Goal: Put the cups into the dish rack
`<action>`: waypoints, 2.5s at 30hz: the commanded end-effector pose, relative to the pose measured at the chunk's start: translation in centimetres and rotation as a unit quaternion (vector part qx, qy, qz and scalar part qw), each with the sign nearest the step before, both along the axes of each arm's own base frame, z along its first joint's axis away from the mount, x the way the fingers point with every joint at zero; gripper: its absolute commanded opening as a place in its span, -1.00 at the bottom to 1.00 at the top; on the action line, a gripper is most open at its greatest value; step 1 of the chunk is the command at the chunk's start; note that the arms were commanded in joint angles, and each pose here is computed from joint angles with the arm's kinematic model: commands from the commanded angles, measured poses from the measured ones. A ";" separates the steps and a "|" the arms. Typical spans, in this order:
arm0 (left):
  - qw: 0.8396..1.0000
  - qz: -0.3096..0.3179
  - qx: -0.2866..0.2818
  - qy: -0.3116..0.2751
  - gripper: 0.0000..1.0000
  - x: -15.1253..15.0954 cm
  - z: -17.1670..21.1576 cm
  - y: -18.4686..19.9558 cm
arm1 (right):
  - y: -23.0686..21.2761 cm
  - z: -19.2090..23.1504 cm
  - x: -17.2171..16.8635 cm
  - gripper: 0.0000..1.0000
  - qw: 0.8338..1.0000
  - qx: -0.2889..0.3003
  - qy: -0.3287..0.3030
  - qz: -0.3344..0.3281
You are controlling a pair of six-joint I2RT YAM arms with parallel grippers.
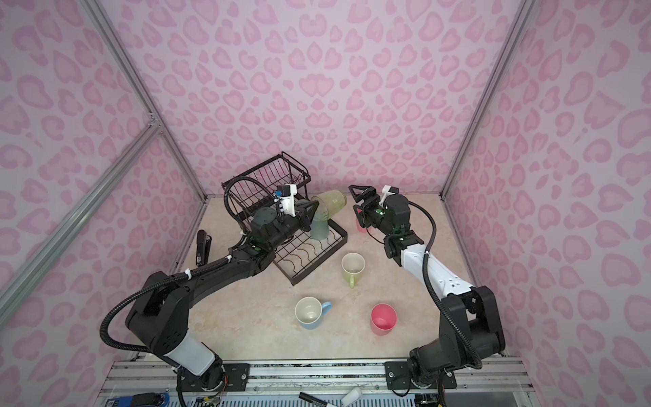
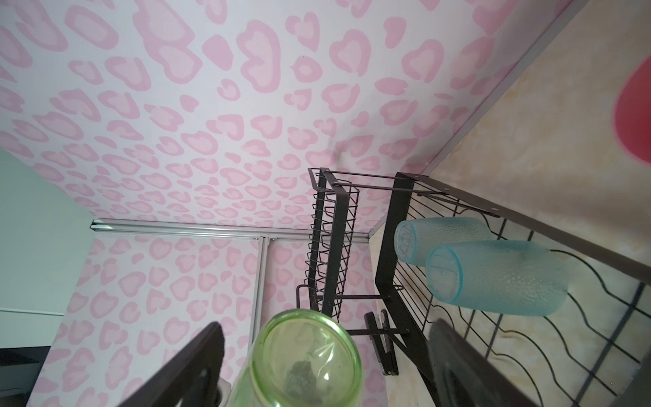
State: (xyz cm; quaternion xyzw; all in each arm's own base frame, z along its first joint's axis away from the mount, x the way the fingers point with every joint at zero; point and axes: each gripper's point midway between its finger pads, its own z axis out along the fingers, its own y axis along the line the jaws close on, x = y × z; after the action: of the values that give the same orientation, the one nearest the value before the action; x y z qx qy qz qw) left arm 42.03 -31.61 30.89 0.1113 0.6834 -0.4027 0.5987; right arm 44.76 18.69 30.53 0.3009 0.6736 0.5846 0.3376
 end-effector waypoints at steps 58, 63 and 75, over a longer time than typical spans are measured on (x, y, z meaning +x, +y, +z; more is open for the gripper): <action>0.997 -0.058 -0.050 -0.030 -0.91 3.4 2.1 -6.0 | 2.0 0.9 0.8 0.52 1.000 0.018 -0.007 0.018; 0.997 -0.058 -0.051 -0.029 -0.91 3.5 2.1 -6.0 | 2.5 0.9 0.8 0.59 1.000 0.015 -0.007 0.024; 0.997 -0.060 -0.050 -0.023 -0.30 3.1 1.8 -5.8 | 2.2 0.5 1.1 0.19 1.000 -0.001 -0.015 0.016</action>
State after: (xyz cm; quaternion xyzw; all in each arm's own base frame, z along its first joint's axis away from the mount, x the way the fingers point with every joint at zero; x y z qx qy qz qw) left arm 45.43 -37.61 31.17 0.1291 0.6605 -0.4596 0.5795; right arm 45.78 20.82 31.54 0.2925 0.6653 0.6016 0.3316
